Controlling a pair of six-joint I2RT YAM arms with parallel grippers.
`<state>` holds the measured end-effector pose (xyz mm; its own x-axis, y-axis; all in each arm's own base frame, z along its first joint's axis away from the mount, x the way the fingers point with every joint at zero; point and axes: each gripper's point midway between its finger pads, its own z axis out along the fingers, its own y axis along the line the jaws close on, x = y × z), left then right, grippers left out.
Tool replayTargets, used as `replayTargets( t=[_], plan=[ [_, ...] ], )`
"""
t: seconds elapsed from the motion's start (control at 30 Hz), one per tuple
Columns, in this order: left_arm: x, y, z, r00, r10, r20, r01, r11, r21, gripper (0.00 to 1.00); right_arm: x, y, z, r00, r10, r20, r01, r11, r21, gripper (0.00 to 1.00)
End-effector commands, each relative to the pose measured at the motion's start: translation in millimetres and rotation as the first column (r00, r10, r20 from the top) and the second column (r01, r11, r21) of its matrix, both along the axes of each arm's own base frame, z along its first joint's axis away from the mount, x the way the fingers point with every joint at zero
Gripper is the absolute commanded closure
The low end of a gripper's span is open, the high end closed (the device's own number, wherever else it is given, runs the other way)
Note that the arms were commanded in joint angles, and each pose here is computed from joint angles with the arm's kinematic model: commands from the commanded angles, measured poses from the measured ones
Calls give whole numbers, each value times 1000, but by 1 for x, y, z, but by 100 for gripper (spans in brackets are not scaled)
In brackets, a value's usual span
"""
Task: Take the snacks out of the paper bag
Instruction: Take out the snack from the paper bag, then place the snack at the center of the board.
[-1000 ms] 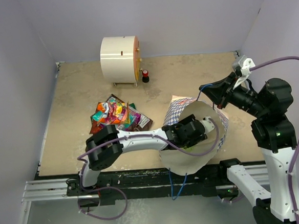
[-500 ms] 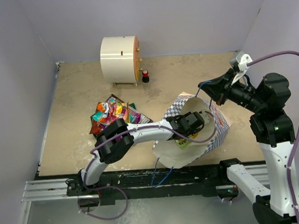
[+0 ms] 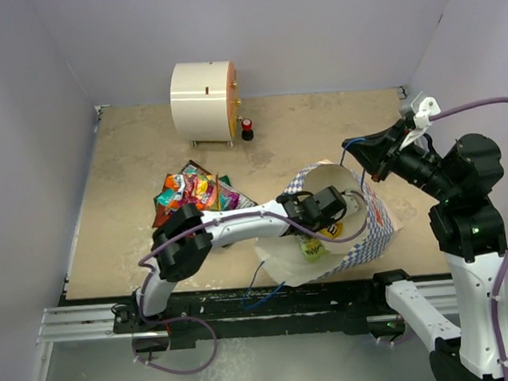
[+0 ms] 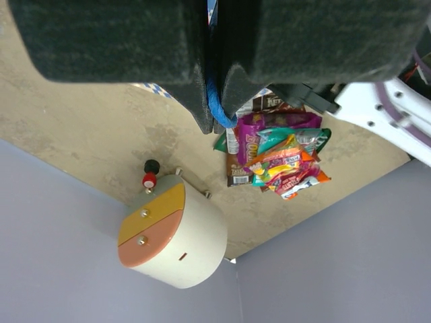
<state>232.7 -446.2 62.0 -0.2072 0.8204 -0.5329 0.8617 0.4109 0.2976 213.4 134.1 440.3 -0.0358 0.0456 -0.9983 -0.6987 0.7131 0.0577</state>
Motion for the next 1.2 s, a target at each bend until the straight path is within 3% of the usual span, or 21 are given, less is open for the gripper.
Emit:
replayTargets(
  t=[0.0, 0.37, 0.53, 0.67, 0.8, 0.9, 0.97, 1.07, 1.17],
  plan=[
    [-18, -6, 89, 998, -54, -14, 51, 981, -188, 100, 9, -12, 18, 992, -90, 86, 89, 996, 12, 100],
    [-62, 21, 184, 986, -99, -134, 43, 929, -369, 100, 39, -45, 17, 946, -313, 82, 312, 950, 19, 100],
    [-94, 40, 248, 967, -229, -112, 137, 837, -529, 100, 51, -53, 11, 928, -370, 42, 368, 929, 42, 100],
    [-105, 80, 303, 977, -213, -26, 149, 757, -637, 100, 56, -52, 5, 926, -376, 15, 375, 926, 52, 100],
    [-94, 130, 339, 1000, -19, 7, 18, 701, -713, 100, 56, -50, 6, 932, -361, 21, 360, 931, 55, 100],
    [-69, 172, 346, 970, 242, -31, -189, 664, -723, 100, 55, -50, 6, 933, -360, 21, 359, 932, 51, 100],
    [-54, 197, 344, 913, 402, -63, -325, 629, -706, 100, 54, -50, 5, 933, -360, 20, 359, 932, 49, 100],
    [-31, 236, 325, 772, 620, -140, -551, 543, -633, 100, 52, -49, 6, 935, -353, 19, 352, 934, 53, 100],
    [-12, 261, 306, 650, 729, -216, -700, 463, -544, 100, 52, -48, 6, 936, -352, 11, 351, 935, 55, 100]
  ],
)
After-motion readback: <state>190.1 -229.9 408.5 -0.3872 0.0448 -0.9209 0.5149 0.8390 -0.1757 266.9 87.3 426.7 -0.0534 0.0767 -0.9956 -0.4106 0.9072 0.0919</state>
